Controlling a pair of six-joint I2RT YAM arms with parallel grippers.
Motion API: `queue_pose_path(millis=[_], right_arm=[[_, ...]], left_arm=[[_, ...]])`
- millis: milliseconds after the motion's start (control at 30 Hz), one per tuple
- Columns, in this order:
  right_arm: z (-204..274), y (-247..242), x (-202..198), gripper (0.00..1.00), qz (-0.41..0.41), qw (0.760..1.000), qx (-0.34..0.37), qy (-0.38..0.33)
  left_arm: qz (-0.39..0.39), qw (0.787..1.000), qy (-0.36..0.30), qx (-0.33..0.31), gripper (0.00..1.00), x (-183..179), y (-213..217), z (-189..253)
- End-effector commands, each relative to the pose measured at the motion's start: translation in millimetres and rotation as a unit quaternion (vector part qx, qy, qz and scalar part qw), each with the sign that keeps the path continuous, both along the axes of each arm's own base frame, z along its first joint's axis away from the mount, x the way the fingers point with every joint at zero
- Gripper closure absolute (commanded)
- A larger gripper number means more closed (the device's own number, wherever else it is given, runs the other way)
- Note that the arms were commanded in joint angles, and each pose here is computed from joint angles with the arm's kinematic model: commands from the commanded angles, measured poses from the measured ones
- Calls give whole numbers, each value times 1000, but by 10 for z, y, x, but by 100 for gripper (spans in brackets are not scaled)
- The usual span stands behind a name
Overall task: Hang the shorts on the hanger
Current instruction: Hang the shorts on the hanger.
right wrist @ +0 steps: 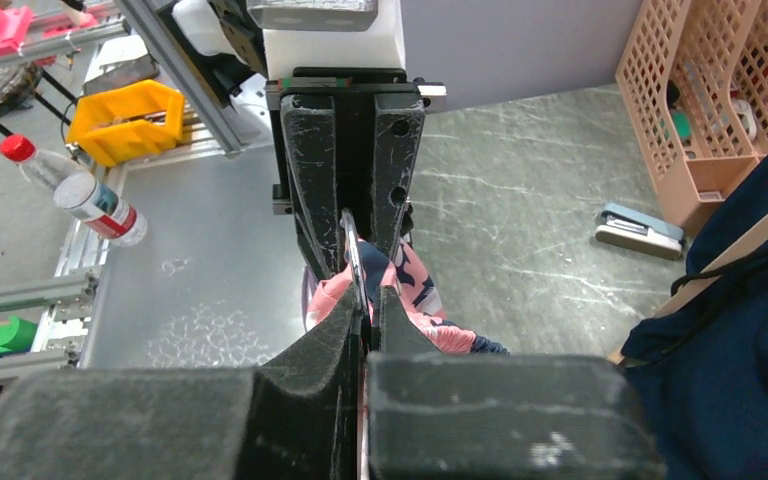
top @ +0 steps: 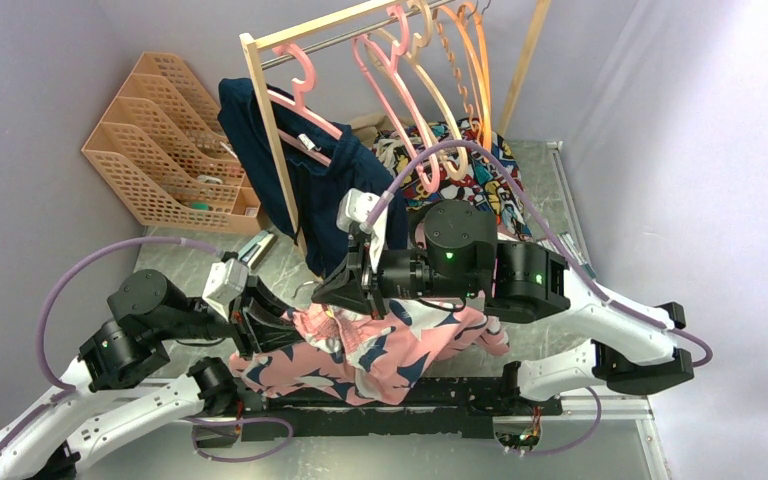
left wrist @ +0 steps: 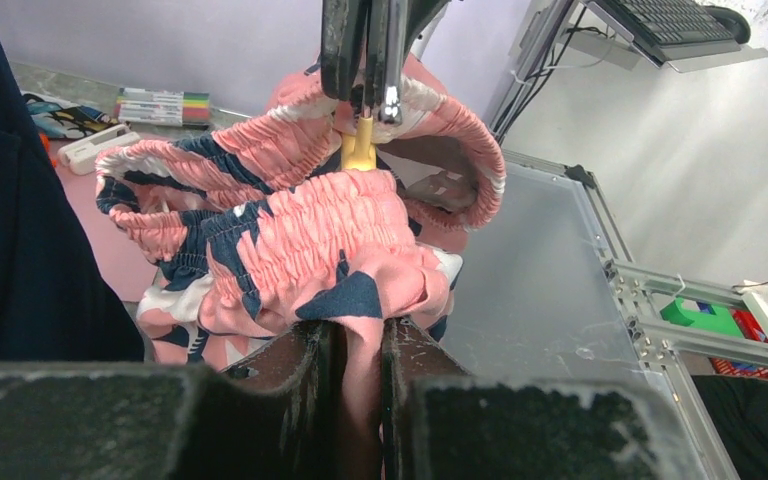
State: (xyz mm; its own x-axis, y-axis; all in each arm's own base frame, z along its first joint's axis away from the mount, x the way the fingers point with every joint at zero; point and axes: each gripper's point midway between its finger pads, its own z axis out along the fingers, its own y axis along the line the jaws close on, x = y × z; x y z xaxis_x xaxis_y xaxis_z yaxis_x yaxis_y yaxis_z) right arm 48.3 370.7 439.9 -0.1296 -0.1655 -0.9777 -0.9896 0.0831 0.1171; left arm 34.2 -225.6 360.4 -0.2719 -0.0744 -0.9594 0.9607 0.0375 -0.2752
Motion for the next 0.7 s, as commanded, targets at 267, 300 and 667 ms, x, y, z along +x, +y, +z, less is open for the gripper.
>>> queue_pose_path(millis=[267,300,667], right_arm=[[437,-283,8,100,-27,992,123,-2],[449,-305,25,100,-33,991,129,-2],[527,-506,122,100,-72,985,155,-5]], left_arm=[[37,998,-29,-42,56,47,118,290],[40,998,-27,-39,54,55,125,276],[108,993,-28,-38,59,140,369,254]])
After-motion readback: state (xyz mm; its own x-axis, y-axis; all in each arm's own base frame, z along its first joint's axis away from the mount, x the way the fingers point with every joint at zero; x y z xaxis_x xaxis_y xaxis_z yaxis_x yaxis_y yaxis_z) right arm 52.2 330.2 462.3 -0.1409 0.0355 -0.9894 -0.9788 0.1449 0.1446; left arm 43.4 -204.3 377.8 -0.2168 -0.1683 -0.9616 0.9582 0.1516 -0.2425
